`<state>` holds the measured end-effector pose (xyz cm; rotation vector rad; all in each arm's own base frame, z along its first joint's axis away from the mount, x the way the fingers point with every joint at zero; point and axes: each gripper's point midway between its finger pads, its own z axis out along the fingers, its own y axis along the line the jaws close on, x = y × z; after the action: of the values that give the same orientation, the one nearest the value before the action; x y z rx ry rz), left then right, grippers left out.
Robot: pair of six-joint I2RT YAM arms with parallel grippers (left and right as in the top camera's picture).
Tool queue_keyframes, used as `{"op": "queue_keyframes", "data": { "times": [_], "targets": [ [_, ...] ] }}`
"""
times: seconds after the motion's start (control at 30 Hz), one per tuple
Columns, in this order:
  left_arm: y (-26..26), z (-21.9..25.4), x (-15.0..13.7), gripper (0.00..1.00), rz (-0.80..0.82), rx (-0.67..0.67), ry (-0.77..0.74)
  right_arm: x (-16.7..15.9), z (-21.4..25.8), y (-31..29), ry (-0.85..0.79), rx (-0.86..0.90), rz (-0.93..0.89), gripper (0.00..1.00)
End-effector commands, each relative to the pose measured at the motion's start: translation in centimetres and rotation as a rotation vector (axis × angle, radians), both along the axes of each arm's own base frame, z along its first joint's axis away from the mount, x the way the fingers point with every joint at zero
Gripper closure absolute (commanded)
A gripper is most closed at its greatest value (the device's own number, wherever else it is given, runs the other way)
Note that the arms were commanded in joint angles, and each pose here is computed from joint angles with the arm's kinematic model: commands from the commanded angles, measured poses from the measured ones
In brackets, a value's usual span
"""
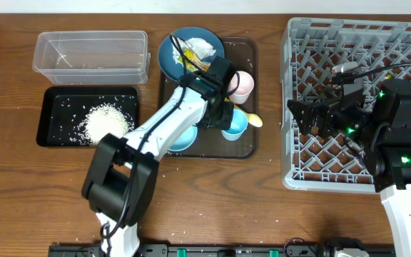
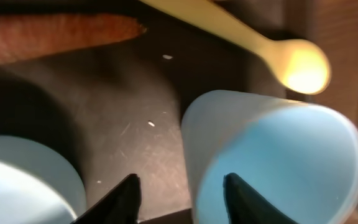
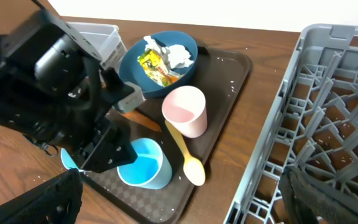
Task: Sort waste into correct bins and load items into the dishwasher rack
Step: 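Grasp the light-blue cup with the left gripper and lift it, then hand the light-blue cup from the left gripper to the right gripper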
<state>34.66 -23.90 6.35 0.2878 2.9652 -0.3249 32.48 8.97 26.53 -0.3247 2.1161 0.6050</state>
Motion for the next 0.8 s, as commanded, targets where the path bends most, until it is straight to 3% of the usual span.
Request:
{"op": "queue_keyframes", "data": {
  "times": [0.0,0.1,0.17,0.33,0.53,0.77],
  "targets": [
    [-0.3,0.1,0.5,0.76,-0.009,-0.01,-0.01,0.1,0.8,-0.1,-0.018,-0.015,-0.009,0.01],
    [-0.4,0.5,0.9,0.93,0.021,-0.022,-0.018,0.1,0.7,-0.1,-0.011,-0.016,-0.011,0.01],
    [-0.3,1.3,1.2,0.94,0.033,-0.038,-0.022,0.1,0.7,-0.1,-0.012,-0.016,-0.011,0.06],
    [0.1,5.6,1.4,0.94,0.057,-0.175,0.0,0.2,1.0,0.0,-0.017,0.003,-0.014,0.05],
    [0.7,12.7,1.2,0.94,0.036,-0.58,0.074,0.9,1.7,0.7,-0.012,0.08,-0.025,0.02],
    [2.1,19.0,0.7,0.94,-0.04,-1.01,0.153,0.7,3.5,5.8,-0.09,0.173,0.213,0.04]
  ]
}}
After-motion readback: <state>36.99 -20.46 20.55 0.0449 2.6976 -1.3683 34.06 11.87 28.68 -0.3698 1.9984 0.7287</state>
